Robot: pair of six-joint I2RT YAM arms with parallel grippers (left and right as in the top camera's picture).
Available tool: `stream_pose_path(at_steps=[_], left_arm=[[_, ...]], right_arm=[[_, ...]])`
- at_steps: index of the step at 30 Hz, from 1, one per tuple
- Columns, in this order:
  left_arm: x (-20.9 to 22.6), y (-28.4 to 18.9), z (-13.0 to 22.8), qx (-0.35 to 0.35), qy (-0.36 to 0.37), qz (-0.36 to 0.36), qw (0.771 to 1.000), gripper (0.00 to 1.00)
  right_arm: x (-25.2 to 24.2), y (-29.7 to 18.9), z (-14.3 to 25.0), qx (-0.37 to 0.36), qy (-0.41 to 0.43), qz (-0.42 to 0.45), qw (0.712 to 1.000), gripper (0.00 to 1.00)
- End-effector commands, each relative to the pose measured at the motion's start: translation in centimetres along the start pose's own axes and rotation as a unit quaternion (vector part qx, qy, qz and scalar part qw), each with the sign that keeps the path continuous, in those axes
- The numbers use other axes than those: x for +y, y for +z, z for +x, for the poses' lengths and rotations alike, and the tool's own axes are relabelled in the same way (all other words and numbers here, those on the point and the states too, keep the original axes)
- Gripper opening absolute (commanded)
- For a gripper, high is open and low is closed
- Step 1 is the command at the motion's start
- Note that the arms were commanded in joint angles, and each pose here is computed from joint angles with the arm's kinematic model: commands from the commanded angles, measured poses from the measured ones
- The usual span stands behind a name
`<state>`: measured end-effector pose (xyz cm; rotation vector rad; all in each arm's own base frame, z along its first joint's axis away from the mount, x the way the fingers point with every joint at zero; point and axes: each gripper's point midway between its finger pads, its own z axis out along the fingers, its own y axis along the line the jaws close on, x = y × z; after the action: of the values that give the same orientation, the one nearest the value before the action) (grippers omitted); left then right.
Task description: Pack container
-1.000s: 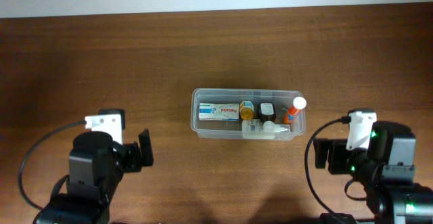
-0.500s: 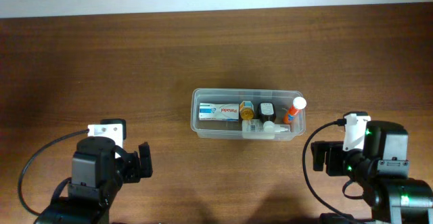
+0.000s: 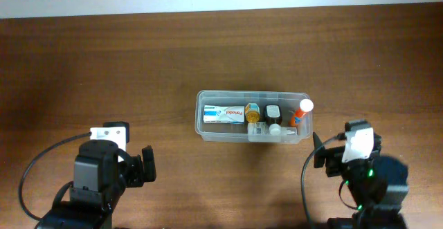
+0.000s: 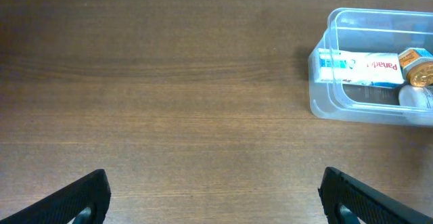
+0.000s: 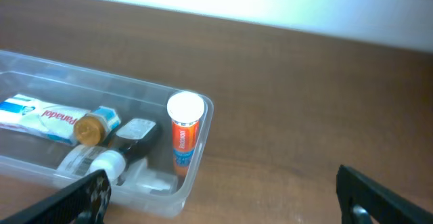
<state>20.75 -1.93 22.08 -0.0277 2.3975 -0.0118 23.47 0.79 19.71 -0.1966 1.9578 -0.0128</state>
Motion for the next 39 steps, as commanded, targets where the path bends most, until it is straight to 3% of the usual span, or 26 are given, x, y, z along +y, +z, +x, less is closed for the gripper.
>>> stream_pose_path(at_steps=[1, 11, 20, 39], left_arm=[[0.1, 0.0, 0.1, 0.000, -0.003, -0.004, 1.000, 0.99], [0.1, 0.0, 0.1, 0.000, -0.003, -0.004, 1.000, 0.99], [0.1, 0.0, 0.1, 0.000, -0.003, -0.004, 1.000, 0.99], [0.1, 0.0, 0.1, 0.000, -0.003, -0.004, 1.000, 0.99]], right_arm=[[0.7, 0.3, 1.0, -0.053, -0.023, -0.004, 0.998, 0.98], [0.4, 1.3, 0.2, -0.224, -0.057, 0.030, 0.972, 0.98], [0.8, 2.4, 3.0, -0.166, -0.047, 0.017, 0.985, 0.98], [0.8, 2.5, 2.9, -0.166, -0.047, 0.017, 0.985, 0.98]])
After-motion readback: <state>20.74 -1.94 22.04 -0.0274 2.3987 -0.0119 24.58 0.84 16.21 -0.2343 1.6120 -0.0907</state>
